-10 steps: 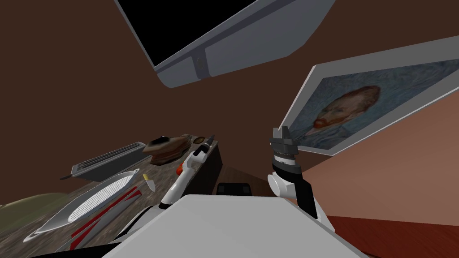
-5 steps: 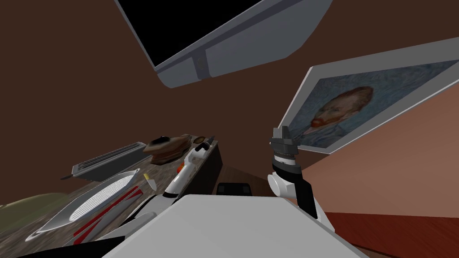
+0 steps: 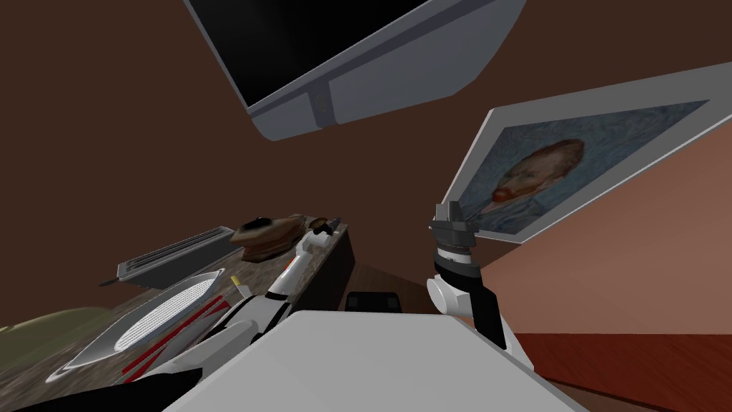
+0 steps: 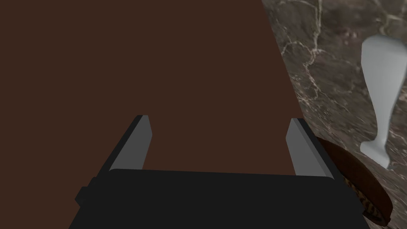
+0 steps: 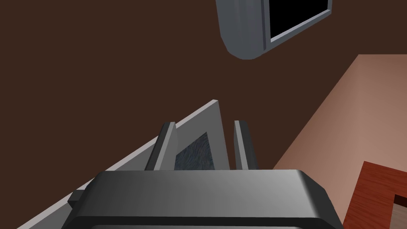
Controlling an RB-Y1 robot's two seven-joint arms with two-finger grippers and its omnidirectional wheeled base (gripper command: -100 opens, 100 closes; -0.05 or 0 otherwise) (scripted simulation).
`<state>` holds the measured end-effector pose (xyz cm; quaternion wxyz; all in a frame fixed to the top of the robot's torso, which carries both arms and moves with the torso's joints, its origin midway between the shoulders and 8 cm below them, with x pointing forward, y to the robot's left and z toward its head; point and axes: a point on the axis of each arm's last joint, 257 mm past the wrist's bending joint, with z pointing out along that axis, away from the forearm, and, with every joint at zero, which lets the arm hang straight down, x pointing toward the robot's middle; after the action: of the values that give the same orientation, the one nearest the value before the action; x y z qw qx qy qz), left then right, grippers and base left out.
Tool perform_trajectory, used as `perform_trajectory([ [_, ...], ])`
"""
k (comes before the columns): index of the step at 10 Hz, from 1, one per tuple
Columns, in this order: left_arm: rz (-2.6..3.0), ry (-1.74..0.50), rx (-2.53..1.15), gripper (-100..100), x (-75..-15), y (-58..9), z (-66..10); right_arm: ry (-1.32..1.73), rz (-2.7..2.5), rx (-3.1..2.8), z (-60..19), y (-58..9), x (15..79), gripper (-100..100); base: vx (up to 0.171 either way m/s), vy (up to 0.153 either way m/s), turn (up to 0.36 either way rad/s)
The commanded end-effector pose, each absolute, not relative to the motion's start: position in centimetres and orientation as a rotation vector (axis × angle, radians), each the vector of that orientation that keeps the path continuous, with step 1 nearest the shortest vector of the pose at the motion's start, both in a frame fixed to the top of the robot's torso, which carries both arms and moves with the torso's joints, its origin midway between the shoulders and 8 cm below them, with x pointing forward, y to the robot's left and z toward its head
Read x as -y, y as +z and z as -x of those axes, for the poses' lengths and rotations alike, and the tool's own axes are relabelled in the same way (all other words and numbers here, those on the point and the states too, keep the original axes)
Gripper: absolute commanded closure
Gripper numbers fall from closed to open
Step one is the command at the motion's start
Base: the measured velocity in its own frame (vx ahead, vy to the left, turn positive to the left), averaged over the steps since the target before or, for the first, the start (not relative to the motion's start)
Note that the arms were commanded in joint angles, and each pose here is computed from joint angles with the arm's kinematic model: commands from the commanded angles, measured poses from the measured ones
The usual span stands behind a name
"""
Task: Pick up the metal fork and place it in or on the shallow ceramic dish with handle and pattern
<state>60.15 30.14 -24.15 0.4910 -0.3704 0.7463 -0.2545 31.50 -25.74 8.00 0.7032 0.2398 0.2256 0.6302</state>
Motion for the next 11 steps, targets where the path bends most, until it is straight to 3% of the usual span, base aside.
perform_trajectory([
  [1, 0.919, -0.57, -1.85, -100, -31.5, -24.4, -60.9, 1.402, -0.534, -0.502, -31.5, 8.0, 25.7, 0, -0.025, 0.014, -0.018],
  [11, 1.144, -0.31, -2.047, -100, -37.9, -28.5, -60.7, 1.402, -0.534, -0.502, -31.5, 8.0, 25.7, 0, -0.011, 0.012, -0.015],
])
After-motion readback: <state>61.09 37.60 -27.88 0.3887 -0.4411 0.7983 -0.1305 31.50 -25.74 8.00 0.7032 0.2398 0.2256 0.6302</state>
